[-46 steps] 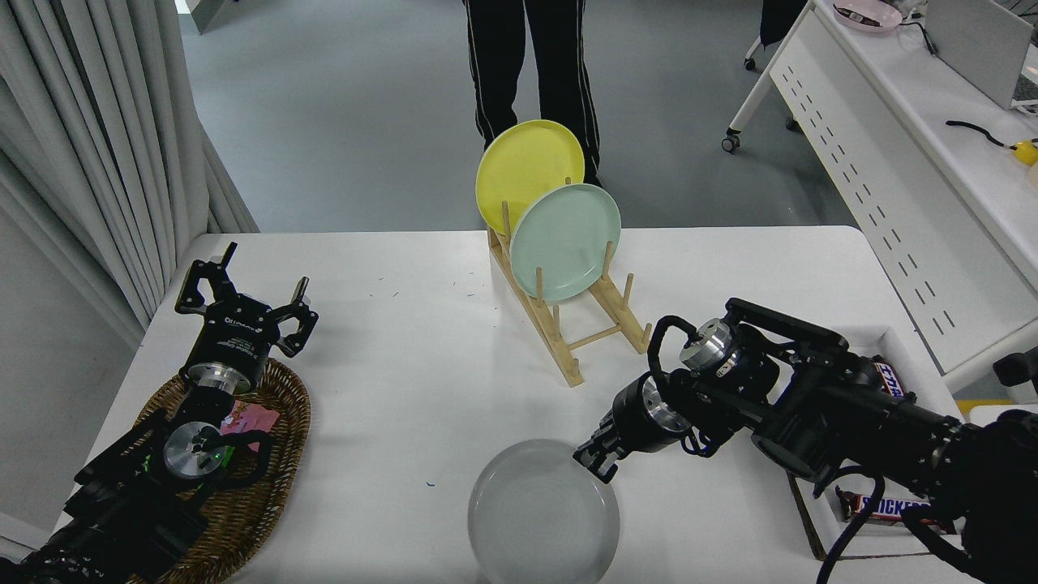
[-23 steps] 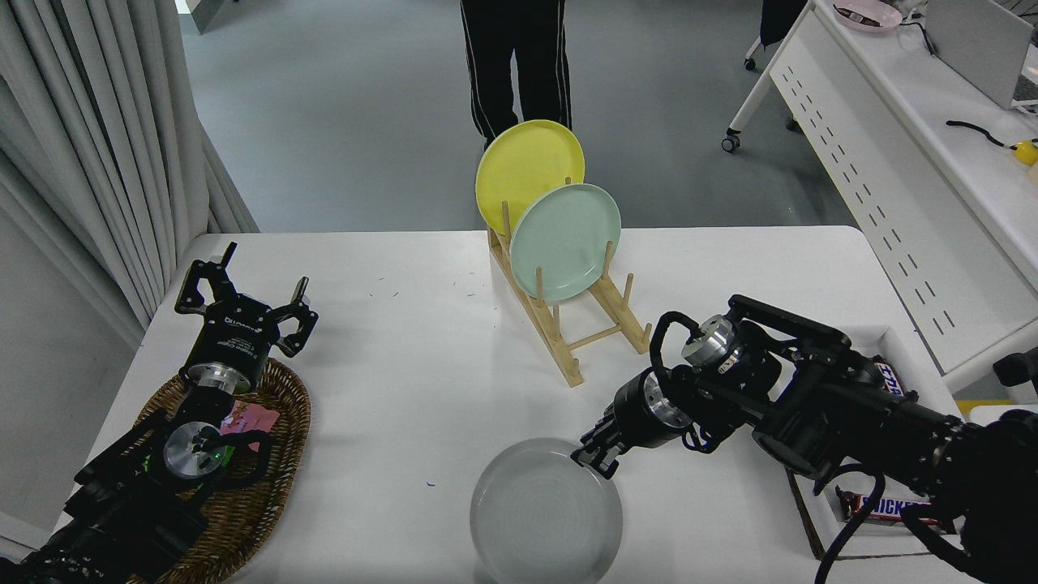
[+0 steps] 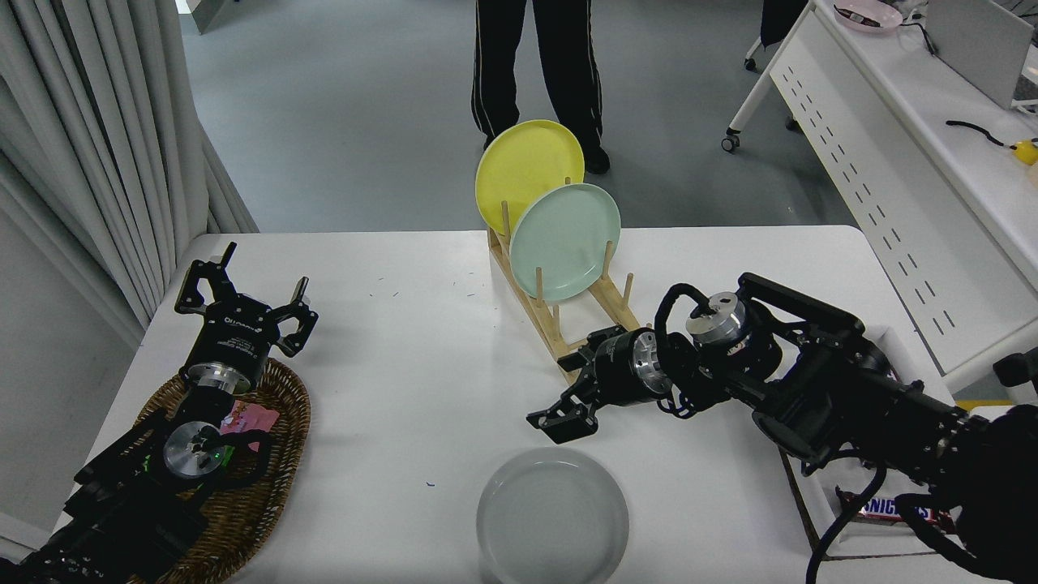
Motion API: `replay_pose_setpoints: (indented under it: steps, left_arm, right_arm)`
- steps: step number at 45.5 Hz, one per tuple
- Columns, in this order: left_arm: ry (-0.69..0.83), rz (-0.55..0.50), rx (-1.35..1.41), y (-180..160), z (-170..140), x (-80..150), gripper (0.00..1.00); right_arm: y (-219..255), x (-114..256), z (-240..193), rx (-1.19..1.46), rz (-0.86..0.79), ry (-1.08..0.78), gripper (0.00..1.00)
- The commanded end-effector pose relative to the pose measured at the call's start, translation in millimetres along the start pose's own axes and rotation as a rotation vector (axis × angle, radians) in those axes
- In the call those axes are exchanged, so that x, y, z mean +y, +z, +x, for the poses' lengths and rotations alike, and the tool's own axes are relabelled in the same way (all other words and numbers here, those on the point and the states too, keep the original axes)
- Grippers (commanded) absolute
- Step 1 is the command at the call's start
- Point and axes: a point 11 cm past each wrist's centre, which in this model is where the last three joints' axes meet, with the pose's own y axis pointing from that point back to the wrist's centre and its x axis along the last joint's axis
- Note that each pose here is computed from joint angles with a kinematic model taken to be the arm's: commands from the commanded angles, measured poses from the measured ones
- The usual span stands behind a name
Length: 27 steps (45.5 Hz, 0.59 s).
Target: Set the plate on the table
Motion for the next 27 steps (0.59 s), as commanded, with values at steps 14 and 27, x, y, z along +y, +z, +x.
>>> replay_pose_setpoints:
  steps: [14,27]
  left_arm:
    - [0.000,0.001,0.000,-0.1,0.0,0.0,1.00]
    - [0.000,0.000,0.000,0.0,0.0,0.0,1.00]
  right_arm:
    - [-42.0,45.8,-91.2,0.191,0.301,-0.486,1.00]
    - [-121.6,105.6,-93.8,0.203,0.895,-0.453,1.00]
